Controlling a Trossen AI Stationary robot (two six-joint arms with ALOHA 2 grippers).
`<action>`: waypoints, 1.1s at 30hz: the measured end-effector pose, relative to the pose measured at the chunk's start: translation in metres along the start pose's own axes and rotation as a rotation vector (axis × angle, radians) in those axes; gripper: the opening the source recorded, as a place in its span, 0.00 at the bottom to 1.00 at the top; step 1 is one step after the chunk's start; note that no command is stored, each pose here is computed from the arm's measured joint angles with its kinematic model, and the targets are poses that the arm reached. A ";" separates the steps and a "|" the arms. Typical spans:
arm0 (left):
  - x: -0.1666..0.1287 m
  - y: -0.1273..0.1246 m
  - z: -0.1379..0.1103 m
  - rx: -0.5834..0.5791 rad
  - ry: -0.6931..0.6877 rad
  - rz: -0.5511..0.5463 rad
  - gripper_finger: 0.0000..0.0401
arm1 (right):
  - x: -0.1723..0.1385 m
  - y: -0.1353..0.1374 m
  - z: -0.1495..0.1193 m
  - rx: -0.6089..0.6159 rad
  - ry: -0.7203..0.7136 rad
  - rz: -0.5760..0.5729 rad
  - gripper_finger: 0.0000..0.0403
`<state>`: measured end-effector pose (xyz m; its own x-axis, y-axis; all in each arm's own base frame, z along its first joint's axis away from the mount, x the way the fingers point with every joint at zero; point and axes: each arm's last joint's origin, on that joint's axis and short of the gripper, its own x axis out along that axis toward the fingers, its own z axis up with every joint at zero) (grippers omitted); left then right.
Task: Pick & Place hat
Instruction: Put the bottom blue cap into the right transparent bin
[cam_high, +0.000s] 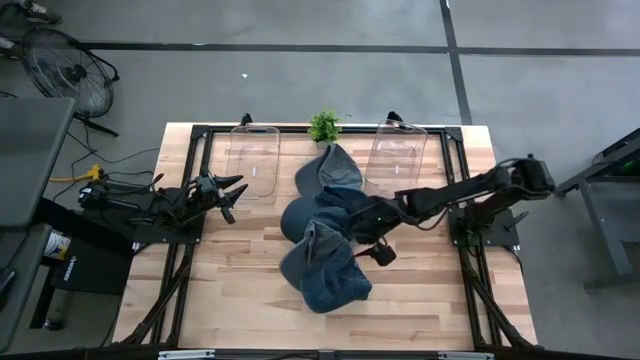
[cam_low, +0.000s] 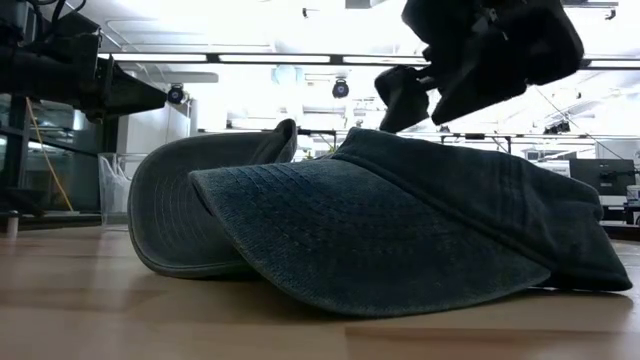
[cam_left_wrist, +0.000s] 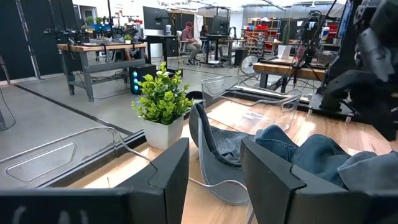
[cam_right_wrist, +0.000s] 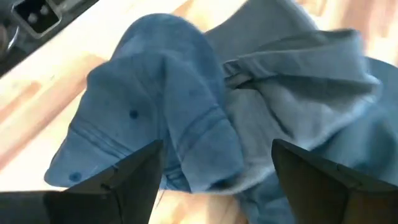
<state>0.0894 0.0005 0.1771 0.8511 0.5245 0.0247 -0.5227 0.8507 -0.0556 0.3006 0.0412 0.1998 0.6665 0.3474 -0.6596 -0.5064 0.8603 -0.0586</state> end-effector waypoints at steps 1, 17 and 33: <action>0.000 0.000 0.000 0.000 0.000 0.000 0.35 | 0.003 0.001 0.001 -0.023 0.004 0.008 0.72; 0.000 0.000 0.000 0.000 0.000 0.000 0.35 | 0.032 0.017 0.001 -0.175 0.108 -0.064 0.72; 0.000 0.000 0.000 0.000 0.000 0.000 0.35 | 0.035 0.025 0.002 -0.195 0.126 -0.094 0.58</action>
<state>0.0894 0.0005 0.1771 0.8511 0.5244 0.0249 -0.5226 0.8508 -0.0558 0.3126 0.0757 0.1765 0.6483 0.2099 -0.7318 -0.5497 0.7941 -0.2593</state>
